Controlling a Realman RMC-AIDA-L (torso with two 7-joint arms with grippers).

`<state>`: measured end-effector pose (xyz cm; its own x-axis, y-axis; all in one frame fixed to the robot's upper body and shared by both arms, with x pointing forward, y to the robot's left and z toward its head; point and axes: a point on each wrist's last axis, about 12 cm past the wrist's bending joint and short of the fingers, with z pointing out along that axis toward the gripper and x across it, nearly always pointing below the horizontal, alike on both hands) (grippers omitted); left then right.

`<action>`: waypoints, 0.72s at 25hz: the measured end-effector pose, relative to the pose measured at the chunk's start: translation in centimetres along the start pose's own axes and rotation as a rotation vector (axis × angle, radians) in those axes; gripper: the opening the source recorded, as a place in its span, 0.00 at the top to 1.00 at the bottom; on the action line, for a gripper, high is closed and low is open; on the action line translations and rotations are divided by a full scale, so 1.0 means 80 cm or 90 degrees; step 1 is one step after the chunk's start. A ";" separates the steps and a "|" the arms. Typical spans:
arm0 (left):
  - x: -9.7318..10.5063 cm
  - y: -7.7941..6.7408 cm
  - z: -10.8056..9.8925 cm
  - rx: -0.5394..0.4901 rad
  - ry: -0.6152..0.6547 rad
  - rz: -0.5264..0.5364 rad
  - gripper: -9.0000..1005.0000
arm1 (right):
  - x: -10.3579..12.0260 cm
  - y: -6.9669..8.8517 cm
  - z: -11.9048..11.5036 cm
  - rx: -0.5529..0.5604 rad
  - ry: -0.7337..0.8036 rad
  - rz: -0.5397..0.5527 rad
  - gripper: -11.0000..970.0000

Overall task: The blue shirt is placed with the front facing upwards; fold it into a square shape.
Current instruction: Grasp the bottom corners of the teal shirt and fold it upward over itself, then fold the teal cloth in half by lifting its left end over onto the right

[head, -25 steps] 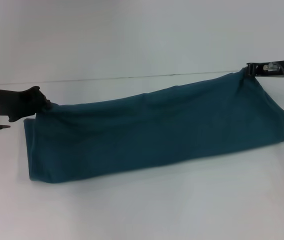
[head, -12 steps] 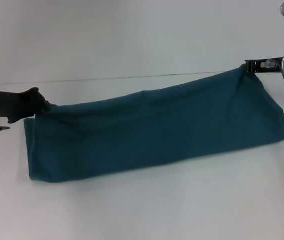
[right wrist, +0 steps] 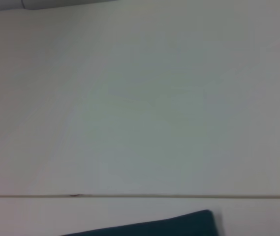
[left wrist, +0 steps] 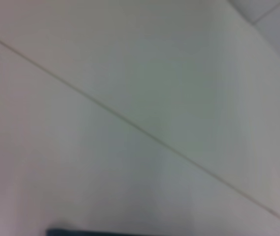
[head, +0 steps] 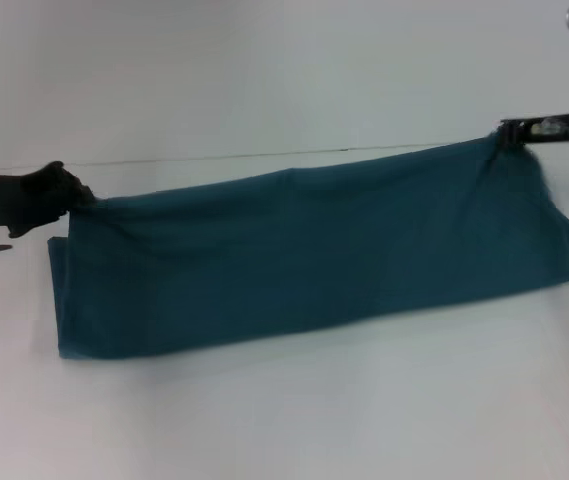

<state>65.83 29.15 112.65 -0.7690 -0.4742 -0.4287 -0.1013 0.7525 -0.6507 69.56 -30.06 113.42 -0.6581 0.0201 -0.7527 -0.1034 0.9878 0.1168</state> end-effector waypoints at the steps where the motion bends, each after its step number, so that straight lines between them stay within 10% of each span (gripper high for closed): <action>1: -0.002 0.004 -0.003 0.003 -0.011 -0.009 0.85 | -0.005 -0.005 -0.002 0.008 -0.005 -0.002 0.80; 11: -0.011 0.028 -0.029 0.026 -0.073 -0.059 0.70 | -0.043 -0.060 -0.032 0.053 -0.025 0.028 0.76; 18: -0.008 0.026 -0.029 0.034 -0.063 -0.058 0.41 | -0.045 -0.071 -0.054 0.002 -0.005 0.065 0.51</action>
<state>64.61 32.09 112.99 -0.6920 -0.5845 -0.4237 -0.1325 0.6798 -0.7213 69.29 -36.40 118.25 -0.6595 0.1211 -0.7419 -0.0345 0.9810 0.1908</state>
